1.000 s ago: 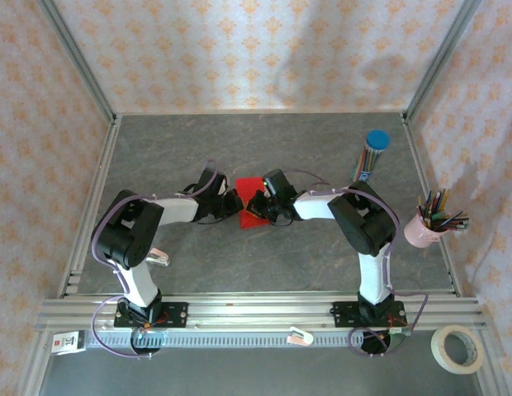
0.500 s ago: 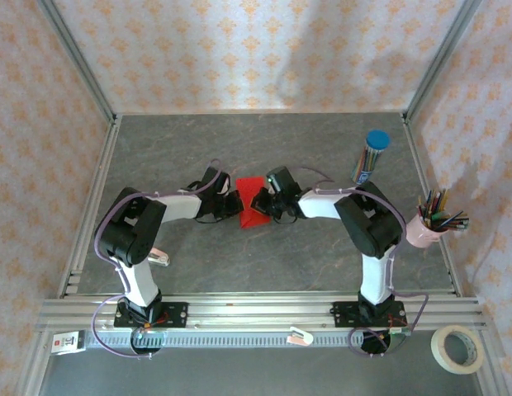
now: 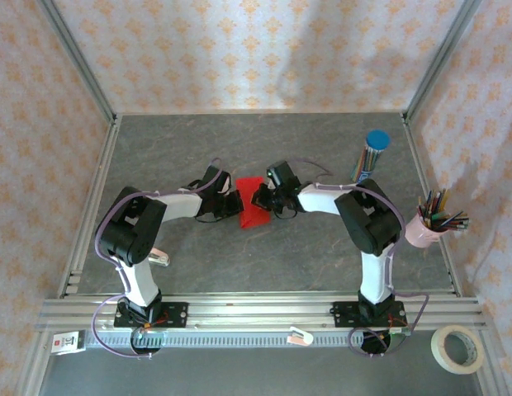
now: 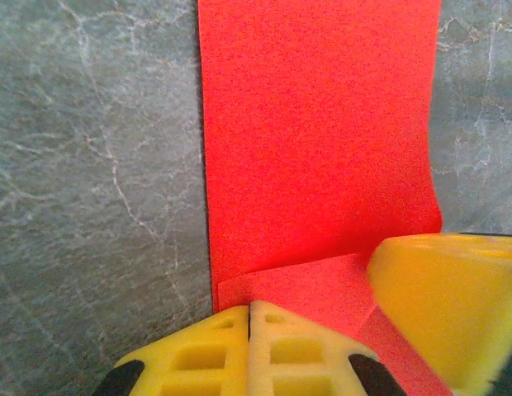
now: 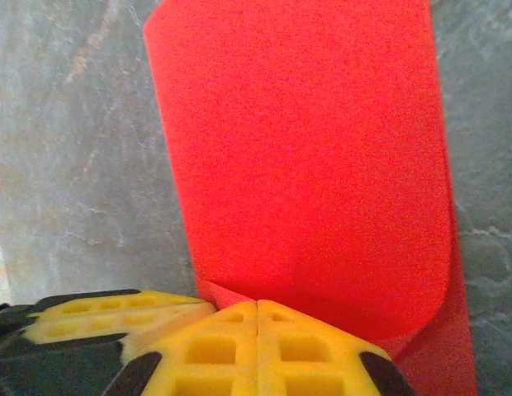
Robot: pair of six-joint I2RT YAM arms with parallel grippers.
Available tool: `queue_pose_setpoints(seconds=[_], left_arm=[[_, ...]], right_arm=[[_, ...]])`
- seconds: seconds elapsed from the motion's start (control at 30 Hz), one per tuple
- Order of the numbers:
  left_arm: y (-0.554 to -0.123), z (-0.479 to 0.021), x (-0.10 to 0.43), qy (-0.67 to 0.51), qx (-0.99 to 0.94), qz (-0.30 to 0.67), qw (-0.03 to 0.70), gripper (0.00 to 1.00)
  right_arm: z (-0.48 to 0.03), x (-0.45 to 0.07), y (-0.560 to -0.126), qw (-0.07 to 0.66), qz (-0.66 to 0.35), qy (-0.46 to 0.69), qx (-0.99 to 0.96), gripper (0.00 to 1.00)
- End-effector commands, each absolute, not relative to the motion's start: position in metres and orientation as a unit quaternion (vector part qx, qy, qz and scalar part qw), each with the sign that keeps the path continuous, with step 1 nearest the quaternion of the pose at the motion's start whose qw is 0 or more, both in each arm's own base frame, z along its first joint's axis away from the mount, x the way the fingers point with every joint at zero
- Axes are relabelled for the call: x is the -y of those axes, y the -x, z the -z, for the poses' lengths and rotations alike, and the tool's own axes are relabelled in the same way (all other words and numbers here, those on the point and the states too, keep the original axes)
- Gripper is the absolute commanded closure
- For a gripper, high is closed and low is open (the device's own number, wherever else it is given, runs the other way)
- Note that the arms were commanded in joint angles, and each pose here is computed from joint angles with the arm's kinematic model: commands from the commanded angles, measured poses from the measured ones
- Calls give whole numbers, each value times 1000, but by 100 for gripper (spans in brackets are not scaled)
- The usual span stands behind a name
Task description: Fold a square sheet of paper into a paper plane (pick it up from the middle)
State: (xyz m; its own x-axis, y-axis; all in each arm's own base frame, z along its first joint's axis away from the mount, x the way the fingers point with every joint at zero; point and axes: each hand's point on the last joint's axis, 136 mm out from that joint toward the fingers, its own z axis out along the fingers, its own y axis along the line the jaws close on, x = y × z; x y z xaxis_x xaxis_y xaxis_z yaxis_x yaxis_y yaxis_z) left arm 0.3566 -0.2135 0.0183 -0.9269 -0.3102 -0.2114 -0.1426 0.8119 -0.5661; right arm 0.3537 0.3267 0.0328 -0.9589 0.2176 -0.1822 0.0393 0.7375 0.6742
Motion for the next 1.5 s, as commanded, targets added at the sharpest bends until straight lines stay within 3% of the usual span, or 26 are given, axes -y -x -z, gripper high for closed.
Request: queue_pose_setpoints(seconds=[0.0, 0.27, 0.7, 0.97, 1.23, 1.47], left_arm=[[-338, 12, 194, 126, -962, 214, 109, 100], [-322, 30, 181, 118, -974, 175, 84, 100], [-310, 45, 169, 113, -980, 146, 71, 100], [-324, 26, 188, 75, -975, 188, 87, 100], [-332, 12, 203, 25, -972, 216, 87, 100], [-335, 11, 208, 15, -970, 224, 87, 100]], right_arm=[[-17, -324, -348, 110, -331, -67, -935, 100], [5, -289, -357, 106, -292, -154, -938, 100], [-18, -227, -400, 154, -279, -265, -910, 100], [-81, -263, -393, 210, -343, -161, -901, 100], [-51, -309, -352, 138, -355, -102, -919, 100], [-33, -317, -341, 117, -348, -92, -926, 100]])
